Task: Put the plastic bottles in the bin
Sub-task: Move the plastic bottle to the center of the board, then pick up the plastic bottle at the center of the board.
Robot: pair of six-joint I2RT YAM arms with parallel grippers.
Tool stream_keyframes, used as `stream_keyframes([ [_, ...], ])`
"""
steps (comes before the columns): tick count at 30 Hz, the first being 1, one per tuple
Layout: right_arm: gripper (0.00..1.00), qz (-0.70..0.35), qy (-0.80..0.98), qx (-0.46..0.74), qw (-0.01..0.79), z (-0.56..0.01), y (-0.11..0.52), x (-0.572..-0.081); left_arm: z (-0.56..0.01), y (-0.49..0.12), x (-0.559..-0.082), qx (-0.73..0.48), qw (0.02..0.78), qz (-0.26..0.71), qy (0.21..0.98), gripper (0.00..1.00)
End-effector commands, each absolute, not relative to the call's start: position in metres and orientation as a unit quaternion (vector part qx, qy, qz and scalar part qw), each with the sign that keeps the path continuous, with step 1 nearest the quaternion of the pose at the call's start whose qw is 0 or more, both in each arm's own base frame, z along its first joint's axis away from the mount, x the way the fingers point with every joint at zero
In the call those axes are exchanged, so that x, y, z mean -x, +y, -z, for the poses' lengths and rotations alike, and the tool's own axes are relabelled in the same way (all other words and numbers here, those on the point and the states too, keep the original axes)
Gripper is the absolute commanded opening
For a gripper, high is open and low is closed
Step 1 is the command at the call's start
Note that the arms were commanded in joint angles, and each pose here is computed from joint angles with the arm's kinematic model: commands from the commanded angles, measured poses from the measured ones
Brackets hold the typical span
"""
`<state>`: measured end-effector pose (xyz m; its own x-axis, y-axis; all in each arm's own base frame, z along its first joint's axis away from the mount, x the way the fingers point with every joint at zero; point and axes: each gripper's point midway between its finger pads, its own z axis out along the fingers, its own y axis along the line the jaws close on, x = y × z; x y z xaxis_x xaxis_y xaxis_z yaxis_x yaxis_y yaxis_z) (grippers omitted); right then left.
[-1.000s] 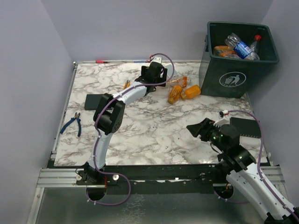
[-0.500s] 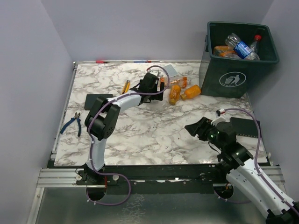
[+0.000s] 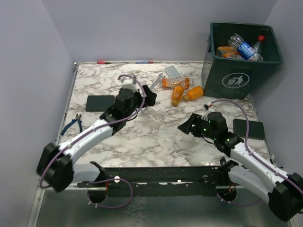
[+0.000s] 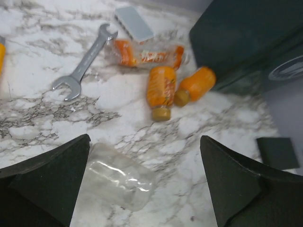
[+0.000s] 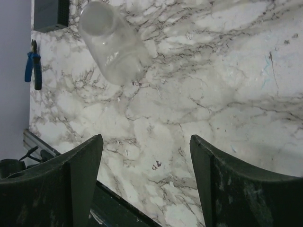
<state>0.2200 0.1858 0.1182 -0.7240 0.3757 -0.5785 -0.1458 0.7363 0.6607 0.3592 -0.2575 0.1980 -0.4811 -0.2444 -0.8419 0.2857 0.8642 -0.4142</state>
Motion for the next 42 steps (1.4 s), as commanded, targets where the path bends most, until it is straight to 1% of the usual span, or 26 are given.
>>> stream_keyframes([
  [1,0.79,-0.356,0.840,0.000,0.408,-0.151,0.206,-0.253,-0.222,-0.216,-0.313,0.151,0.538,0.315,0.767,0.99],
  [4,0.81,-0.346,0.844,0.020,0.409,-0.150,0.221,-0.283,-0.178,-0.198,-0.280,0.203,0.486,0.319,0.788,0.99],
  [8,0.84,-0.367,0.854,0.065,0.363,-0.136,0.257,-0.310,-0.121,-0.188,-0.246,0.226,0.423,0.318,0.818,0.99],
  [13,0.84,-0.436,0.845,0.097,0.292,-0.118,0.304,-0.312,-0.096,-0.194,-0.227,0.216,0.384,0.343,0.830,0.99],
  [18,0.84,-0.466,0.839,0.133,0.247,-0.102,0.339,-0.290,-0.093,-0.195,-0.230,0.211,0.396,0.353,0.821,0.99],
  [21,0.84,-0.465,0.845,0.129,0.231,-0.086,0.346,-0.285,-0.095,-0.197,-0.233,0.212,0.403,0.358,0.815,0.99],
  [27,0.82,-0.456,0.848,0.141,0.229,-0.067,0.361,-0.278,-0.088,-0.194,-0.245,0.205,0.415,0.322,0.826,0.99],
  [33,0.78,-0.417,0.868,0.151,0.225,-0.038,0.373,-0.266,-0.079,-0.185,-0.266,0.194,0.430,0.274,0.838,0.99],
  [37,0.75,-0.405,0.873,0.123,0.240,-0.034,0.371,-0.256,-0.079,-0.187,-0.277,0.176,0.426,0.272,0.845,0.98],
  [42,0.73,-0.400,0.878,0.097,0.246,-0.026,0.374,-0.239,-0.091,-0.199,-0.285,0.146,0.430,0.296,0.840,0.98],
])
